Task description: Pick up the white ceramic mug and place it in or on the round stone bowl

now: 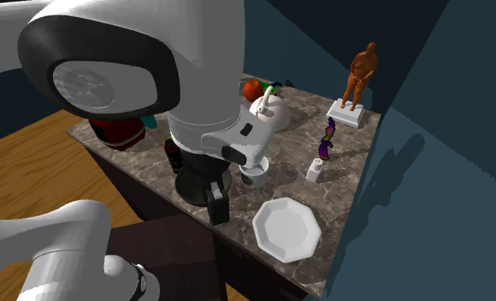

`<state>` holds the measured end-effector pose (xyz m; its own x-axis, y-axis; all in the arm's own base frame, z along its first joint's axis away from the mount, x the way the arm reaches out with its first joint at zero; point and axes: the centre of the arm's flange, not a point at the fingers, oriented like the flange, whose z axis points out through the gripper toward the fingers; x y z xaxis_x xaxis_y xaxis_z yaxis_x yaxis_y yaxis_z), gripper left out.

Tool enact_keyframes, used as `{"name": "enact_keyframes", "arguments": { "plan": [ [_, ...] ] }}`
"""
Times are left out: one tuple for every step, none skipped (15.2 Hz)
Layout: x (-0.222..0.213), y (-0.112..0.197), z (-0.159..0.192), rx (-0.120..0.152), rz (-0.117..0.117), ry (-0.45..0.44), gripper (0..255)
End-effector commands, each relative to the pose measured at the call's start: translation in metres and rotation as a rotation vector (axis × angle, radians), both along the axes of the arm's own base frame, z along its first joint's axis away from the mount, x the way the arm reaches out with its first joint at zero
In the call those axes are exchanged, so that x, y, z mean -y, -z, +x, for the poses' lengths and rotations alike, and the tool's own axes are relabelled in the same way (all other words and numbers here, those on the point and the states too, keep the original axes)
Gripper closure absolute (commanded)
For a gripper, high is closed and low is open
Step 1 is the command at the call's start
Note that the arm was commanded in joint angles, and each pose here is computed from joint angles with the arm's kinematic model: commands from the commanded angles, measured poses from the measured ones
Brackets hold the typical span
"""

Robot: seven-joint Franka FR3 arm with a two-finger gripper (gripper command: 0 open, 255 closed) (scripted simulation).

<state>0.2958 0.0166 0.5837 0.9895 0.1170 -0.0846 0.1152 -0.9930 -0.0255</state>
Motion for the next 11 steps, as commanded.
{"name": "enact_keyframes", "arguments": {
  "plan": [
    [0.0, 0.0, 0.0, 0.0, 0.0, 0.0, 0],
    [-0.007, 0.008, 0.007, 0.001, 0.001, -0.008, 0],
    [-0.014, 0.017, 0.014, 0.003, 0.002, -0.016, 0],
    [-0.021, 0.025, 0.021, 0.004, 0.003, -0.024, 0],
    [-0.028, 0.034, 0.028, 0.006, 0.005, -0.031, 0],
    [-0.035, 0.042, 0.035, 0.007, 0.006, -0.039, 0],
    [-0.042, 0.051, 0.042, 0.008, 0.007, -0.047, 0],
    [-0.05, 0.059, 0.049, 0.01, 0.008, -0.055, 0],
    [-0.057, 0.067, 0.056, 0.011, 0.009, -0.063, 0],
    [-0.065, 0.076, 0.062, 0.012, 0.01, -0.071, 0],
    [-0.072, 0.084, 0.069, 0.014, 0.011, -0.079, 0]
  ]
}}
